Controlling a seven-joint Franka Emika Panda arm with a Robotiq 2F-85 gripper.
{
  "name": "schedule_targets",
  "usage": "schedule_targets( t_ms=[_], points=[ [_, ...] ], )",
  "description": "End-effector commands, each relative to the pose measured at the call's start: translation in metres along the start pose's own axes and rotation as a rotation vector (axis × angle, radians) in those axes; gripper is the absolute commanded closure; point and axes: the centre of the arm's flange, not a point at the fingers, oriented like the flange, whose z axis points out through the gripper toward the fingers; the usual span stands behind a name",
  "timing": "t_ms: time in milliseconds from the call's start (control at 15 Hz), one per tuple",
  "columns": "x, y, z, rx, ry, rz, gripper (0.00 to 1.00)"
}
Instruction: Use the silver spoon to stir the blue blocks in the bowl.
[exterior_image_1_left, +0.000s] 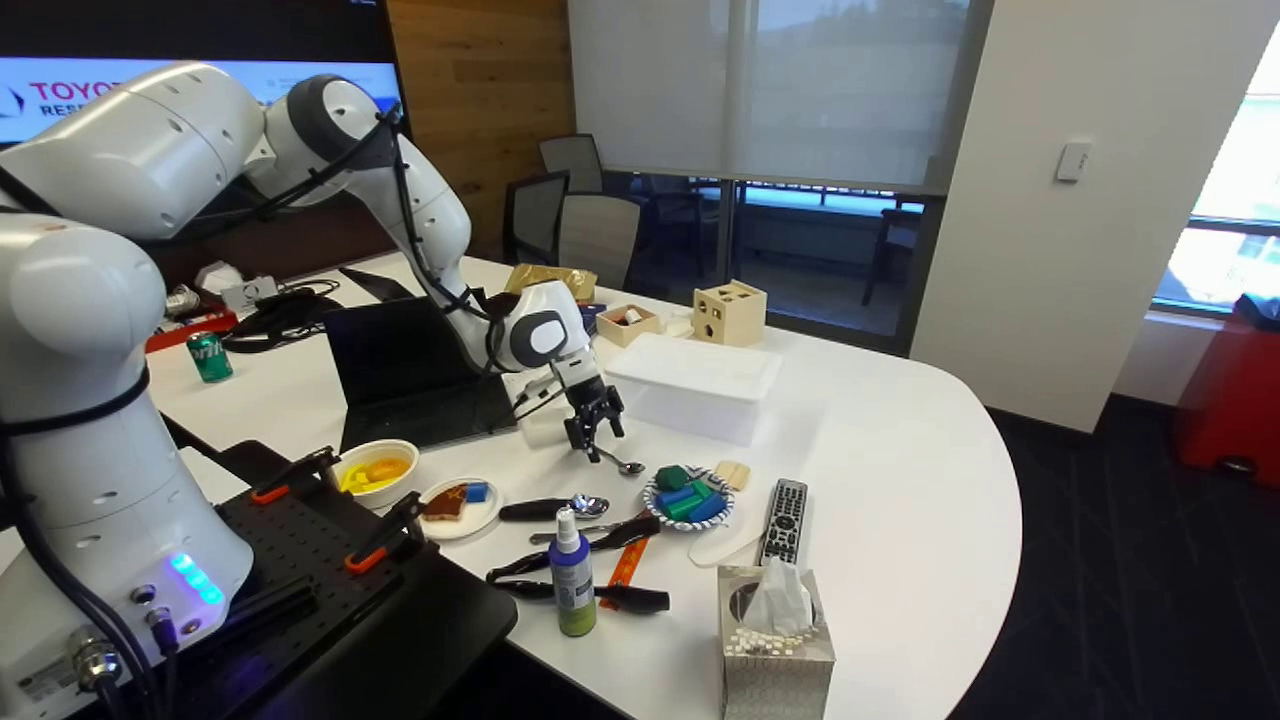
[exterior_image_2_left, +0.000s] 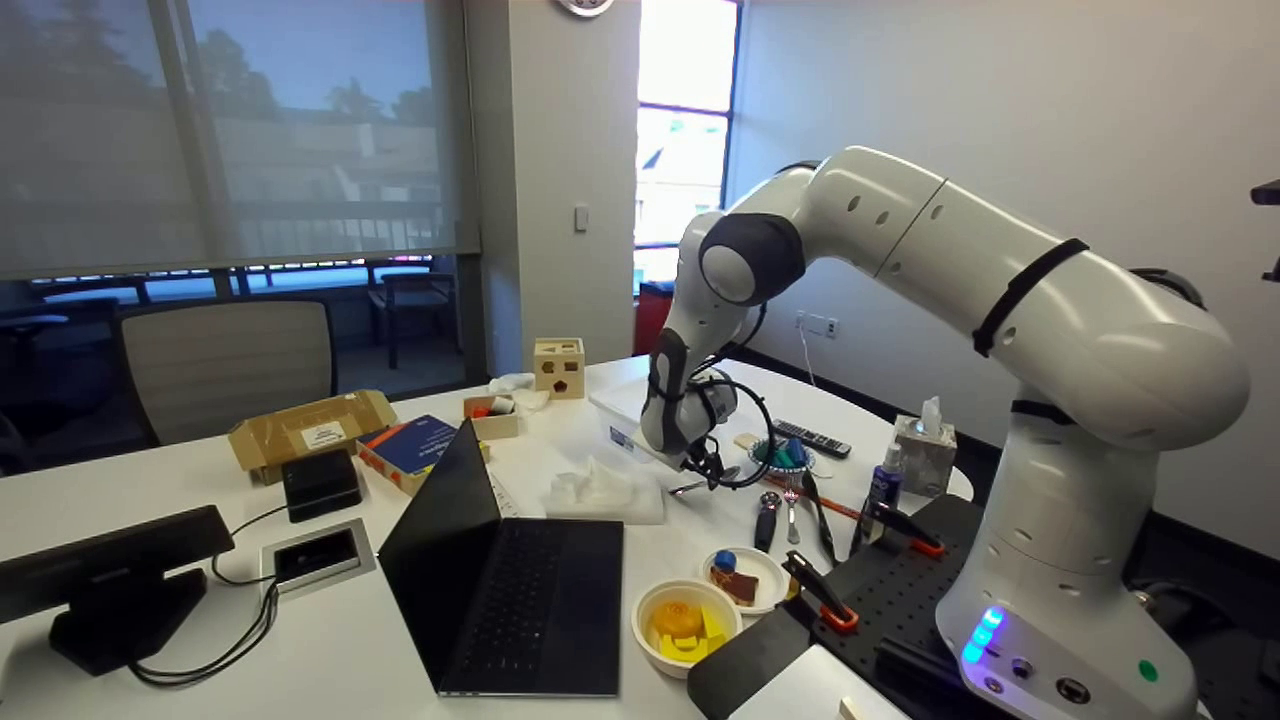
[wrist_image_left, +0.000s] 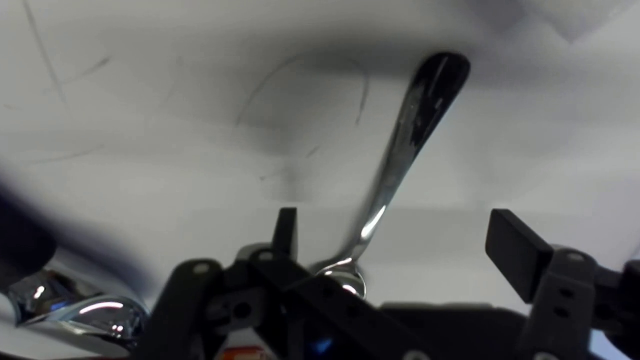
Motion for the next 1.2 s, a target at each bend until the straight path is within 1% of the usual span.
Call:
schedule_targets(
  t_ms=[0,133,333,533,667,867,1000,1133],
  points=[
    [0.002,-0.011,0.006,-0.019,0.008,0.002,0.34],
    [0.001,-0.013,0.008,-0.018,0.01,-0.008,0.51],
    [-0.001,-0.017,0.007,-0.013,0.01,-0.02,0.72],
    [-0.003,-0.017,0.006,-0.01,0.012,-0.033,0.96],
    [-0.001,-0.013,0.002,0.002,0.005,-0.027,1.0],
    [0.013,0.002,-0.014,0.044,-0.004,0.008,0.98],
    [0.028,0.016,-0.023,0.092,-0.015,0.039,0.98],
    [0.045,0.031,-0.031,0.174,-0.043,0.072,0.98]
  ],
)
